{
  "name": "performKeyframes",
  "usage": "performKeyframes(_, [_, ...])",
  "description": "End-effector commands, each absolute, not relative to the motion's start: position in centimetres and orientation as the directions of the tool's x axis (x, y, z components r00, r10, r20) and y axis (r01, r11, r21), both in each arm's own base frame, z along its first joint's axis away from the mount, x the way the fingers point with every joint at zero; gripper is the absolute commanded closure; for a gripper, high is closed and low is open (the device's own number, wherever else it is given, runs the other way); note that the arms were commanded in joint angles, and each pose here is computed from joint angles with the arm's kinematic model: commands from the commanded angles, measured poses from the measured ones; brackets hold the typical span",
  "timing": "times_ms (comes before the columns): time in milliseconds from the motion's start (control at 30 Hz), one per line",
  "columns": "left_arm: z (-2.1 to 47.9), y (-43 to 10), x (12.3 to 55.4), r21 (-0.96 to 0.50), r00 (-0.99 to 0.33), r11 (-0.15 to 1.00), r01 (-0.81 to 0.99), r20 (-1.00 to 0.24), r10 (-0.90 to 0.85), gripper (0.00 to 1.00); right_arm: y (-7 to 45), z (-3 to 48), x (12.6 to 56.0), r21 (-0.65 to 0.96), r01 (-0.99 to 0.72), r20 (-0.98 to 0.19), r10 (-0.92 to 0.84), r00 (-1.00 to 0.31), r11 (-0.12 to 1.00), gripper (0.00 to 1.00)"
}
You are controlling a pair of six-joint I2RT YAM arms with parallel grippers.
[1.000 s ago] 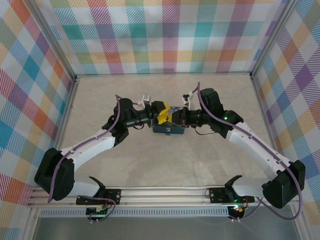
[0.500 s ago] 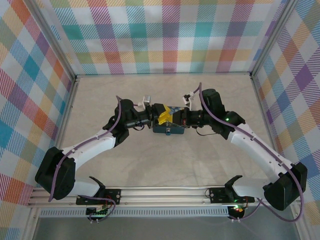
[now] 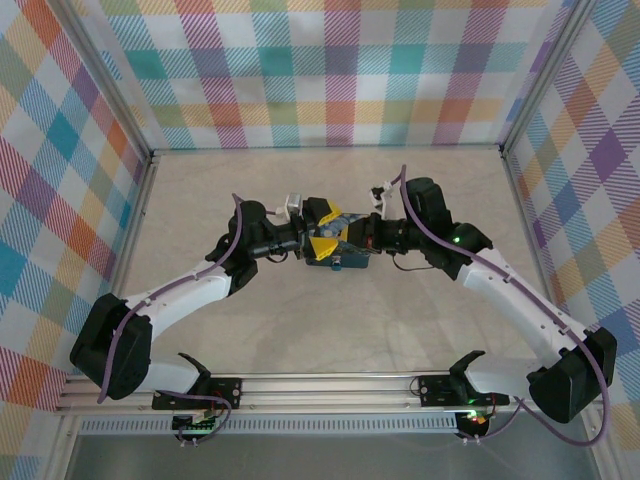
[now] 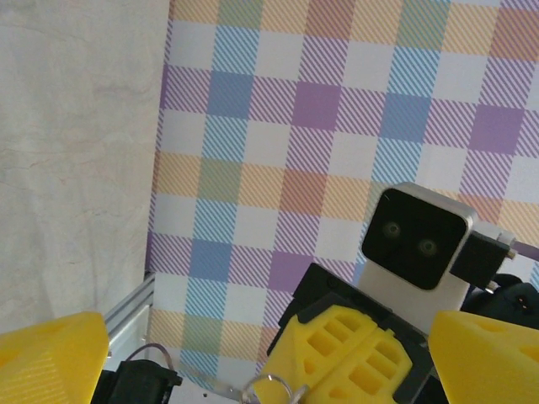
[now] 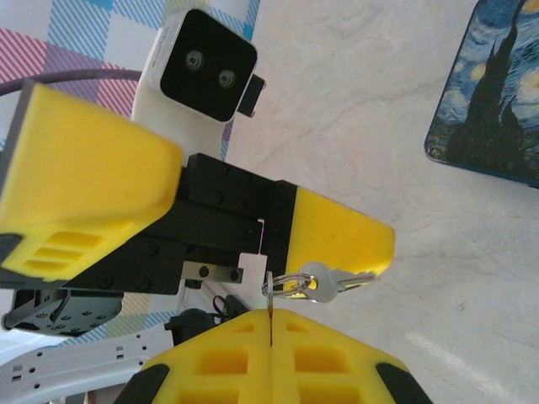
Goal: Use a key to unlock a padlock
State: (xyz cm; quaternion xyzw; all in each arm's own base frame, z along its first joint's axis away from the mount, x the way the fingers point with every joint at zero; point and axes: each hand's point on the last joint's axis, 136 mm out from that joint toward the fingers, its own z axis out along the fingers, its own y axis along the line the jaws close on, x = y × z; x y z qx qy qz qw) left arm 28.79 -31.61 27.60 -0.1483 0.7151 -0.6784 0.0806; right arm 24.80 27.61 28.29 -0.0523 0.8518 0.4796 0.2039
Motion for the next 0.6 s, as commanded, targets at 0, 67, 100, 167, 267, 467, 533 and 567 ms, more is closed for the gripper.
performKeyframes(0, [29.3, -31.5, 28.6, -0.997, -0.951, -0.035, -0.074, 0.081, -0.298, 0.03, 28.5, 30.2, 25.9, 0.795, -0.331, -0.445, 0.117, -0.888, 0.509, 0.99])
performKeyframes(67, [29.4, -31.6, 28.5, -0.996, -0.952, -0.043, -0.078, 0.087, -0.293, 0.04, 29.2, 30.3, 26.2, 0.807, -0.33, -0.431, 0.108, -0.896, 0.489, 0.99])
performKeyframes(100, [29.4, -31.7, 28.5, -0.996, -0.953, -0.042, -0.077, 0.086, -0.29, 0.04, 29.6, 30.2, 26.3, 0.813, -0.328, -0.423, 0.102, -0.9, 0.481, 0.99])
performKeyframes(167, [29.2, -31.8, 28.5, -0.996, -0.953, -0.042, -0.084, 0.093, -0.288, 0.07, 30.3, 30.2, 26.4, 0.818, -0.332, -0.418, 0.089, -0.904, 0.469, 0.99])
performKeyframes(267, [29.0, -31.7, 28.7, -0.995, -0.949, -0.049, -0.089, 0.099, -0.298, 0.15, 31.2, 29.8, 26.1, 0.822, -0.336, -0.407, 0.06, -0.912, 0.46, 1.0])
performKeyframes(467, [28.2, -31.0, 29.4, -0.993, -0.936, -0.048, -0.103, 0.114, -0.333, 0.33, 30.9, 29.2, 25.1, 0.819, -0.334, -0.404, 0.056, -0.913, 0.466, 0.99])
performKeyframes(533, [28.1, -30.9, 29.6, -0.993, -0.934, -0.047, -0.106, 0.116, -0.338, 0.35, 30.6, 29.2, 24.8, 0.819, -0.332, -0.405, 0.061, -0.912, 0.468, 1.0])
performKeyframes(567, [28.1, -30.8, 29.7, -0.993, -0.933, -0.048, -0.104, 0.114, -0.341, 0.36, 30.5, 29.1, 24.6, 0.819, -0.333, -0.405, 0.061, -0.912, 0.467, 1.0])
